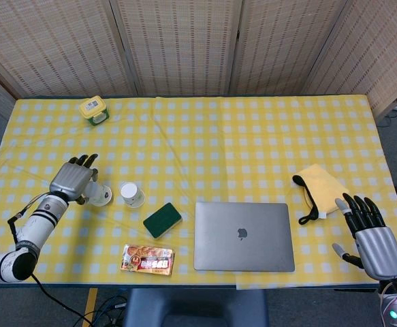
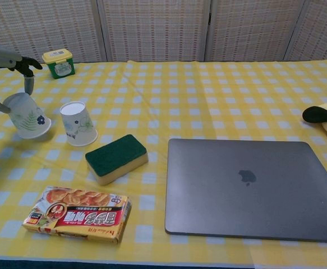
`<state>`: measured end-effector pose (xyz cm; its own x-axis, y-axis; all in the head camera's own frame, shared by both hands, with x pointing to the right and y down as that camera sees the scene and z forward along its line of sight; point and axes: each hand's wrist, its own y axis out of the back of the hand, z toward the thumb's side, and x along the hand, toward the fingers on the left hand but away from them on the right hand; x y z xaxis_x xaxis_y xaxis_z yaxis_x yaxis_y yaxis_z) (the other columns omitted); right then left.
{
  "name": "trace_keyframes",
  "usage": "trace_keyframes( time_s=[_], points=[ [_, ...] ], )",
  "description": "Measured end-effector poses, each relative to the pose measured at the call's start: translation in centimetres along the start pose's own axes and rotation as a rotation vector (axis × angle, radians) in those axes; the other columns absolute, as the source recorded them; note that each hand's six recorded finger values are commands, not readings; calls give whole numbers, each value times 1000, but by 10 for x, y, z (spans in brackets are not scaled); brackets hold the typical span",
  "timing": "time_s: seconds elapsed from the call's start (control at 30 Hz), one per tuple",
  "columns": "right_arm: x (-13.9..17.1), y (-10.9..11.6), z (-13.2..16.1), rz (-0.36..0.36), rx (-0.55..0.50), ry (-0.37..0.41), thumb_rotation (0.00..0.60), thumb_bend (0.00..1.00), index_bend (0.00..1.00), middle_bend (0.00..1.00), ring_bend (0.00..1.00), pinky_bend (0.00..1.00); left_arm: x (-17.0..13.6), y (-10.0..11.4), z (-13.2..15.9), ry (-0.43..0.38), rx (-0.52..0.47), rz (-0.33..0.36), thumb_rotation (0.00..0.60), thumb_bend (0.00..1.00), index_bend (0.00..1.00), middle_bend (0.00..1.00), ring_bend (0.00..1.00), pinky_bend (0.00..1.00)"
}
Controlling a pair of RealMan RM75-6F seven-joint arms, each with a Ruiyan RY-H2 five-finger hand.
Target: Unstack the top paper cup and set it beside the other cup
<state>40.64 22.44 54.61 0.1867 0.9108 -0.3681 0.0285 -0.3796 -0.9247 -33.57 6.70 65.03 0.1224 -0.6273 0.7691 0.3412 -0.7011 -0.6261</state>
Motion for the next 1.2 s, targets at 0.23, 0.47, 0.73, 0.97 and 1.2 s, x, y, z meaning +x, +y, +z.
trace_keyframes(
  time_s=[0.23, 0.47, 0.73, 0.97, 1.2],
  points=[
    [0, 0, -1, -2, 0, -8, 600, 186, 0, 0, 0, 0, 5, -1, -4, 2, -19, 7, 600, 257, 421, 2, 0, 163],
    [1, 0, 0, -6, 4, -6, 600, 186, 0, 0, 0, 0, 7, -8, -6, -3, -27, -4, 600, 257, 417, 2, 0, 163],
    [4, 1, 1, -12, 6, -2, 600, 186, 0, 0, 0, 0, 9, -17, -6, -10, -44, -15, 600, 256, 270, 2, 0, 163],
    [6, 3, 2, -20, 4, 1, 600, 186, 0, 0, 0, 0, 4, -8, -4, -22, -50, 16, 600, 257, 111, 2, 0, 163],
    [9, 7, 2, -30, -6, 10, 600, 186, 0, 0, 0, 0, -20, 12, 0, -28, -32, 70, 600, 257, 108, 2, 0, 163]
  ],
)
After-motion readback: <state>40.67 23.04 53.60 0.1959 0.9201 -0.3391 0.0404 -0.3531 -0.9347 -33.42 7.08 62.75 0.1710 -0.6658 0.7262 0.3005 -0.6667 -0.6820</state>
